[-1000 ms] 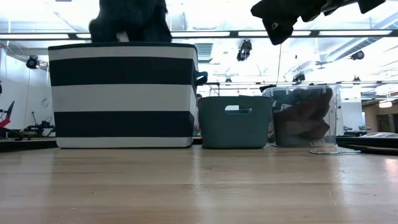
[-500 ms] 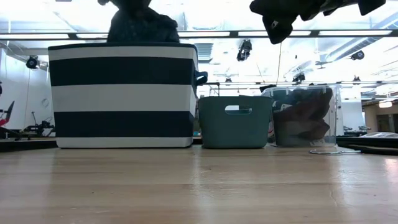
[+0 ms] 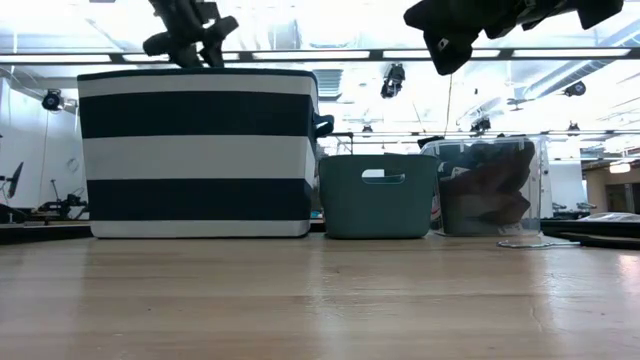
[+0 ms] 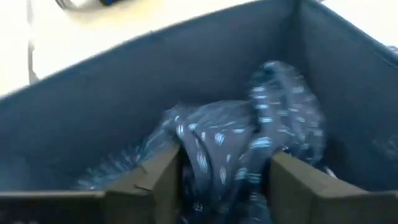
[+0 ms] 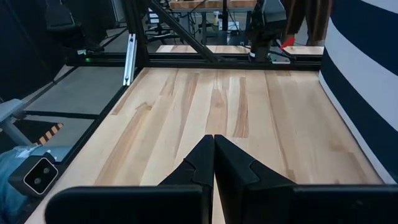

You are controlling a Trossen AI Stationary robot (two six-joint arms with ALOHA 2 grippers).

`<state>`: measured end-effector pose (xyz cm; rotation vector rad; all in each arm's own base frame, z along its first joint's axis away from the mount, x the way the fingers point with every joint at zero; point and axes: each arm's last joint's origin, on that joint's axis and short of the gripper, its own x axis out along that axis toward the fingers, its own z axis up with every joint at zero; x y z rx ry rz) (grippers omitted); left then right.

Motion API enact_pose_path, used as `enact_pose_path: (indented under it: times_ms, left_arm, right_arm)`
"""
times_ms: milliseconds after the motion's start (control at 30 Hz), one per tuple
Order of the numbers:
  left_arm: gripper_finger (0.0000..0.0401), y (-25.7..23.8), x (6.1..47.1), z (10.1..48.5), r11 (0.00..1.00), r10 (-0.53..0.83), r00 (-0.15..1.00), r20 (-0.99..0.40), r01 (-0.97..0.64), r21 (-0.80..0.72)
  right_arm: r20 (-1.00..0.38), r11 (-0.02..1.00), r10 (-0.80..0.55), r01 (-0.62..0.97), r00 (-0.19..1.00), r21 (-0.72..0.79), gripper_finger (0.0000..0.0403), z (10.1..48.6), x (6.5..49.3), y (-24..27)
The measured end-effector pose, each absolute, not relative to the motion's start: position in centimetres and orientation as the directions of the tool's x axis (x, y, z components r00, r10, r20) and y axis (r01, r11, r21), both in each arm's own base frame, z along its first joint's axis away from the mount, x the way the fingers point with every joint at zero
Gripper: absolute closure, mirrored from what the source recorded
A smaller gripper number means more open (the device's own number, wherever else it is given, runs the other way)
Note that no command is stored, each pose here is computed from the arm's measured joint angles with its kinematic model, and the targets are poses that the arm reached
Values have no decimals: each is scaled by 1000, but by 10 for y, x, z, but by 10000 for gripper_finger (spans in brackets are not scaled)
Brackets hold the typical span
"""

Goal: Pick & Place Cloths
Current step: Put the black shirt into the blue laundry organizer, then return to Home Position

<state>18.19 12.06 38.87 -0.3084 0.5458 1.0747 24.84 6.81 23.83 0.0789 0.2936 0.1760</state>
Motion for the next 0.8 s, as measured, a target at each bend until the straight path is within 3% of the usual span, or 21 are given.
enact_pose_path:
  times_ms: [200,400,600,800]
  left_arm:
    - [128,121,188,387,527,662,451,-598,-848,-57]
    - [113,115,185,399,597,620,530,-578,-797,-90]
    - [163,93,188,399,713,540,626,-563,-696,-91]
    - [283,66,199,388,802,453,687,-568,-592,-77]
  right_arm:
    - [-281,982,184,-161,942,103,394,238,248,68]
    - [-266,981,185,-163,946,104,394,239,249,68]
    - [-254,982,186,-171,949,79,394,241,249,68]
    - [-263,984,179,-173,948,46,394,240,249,67]
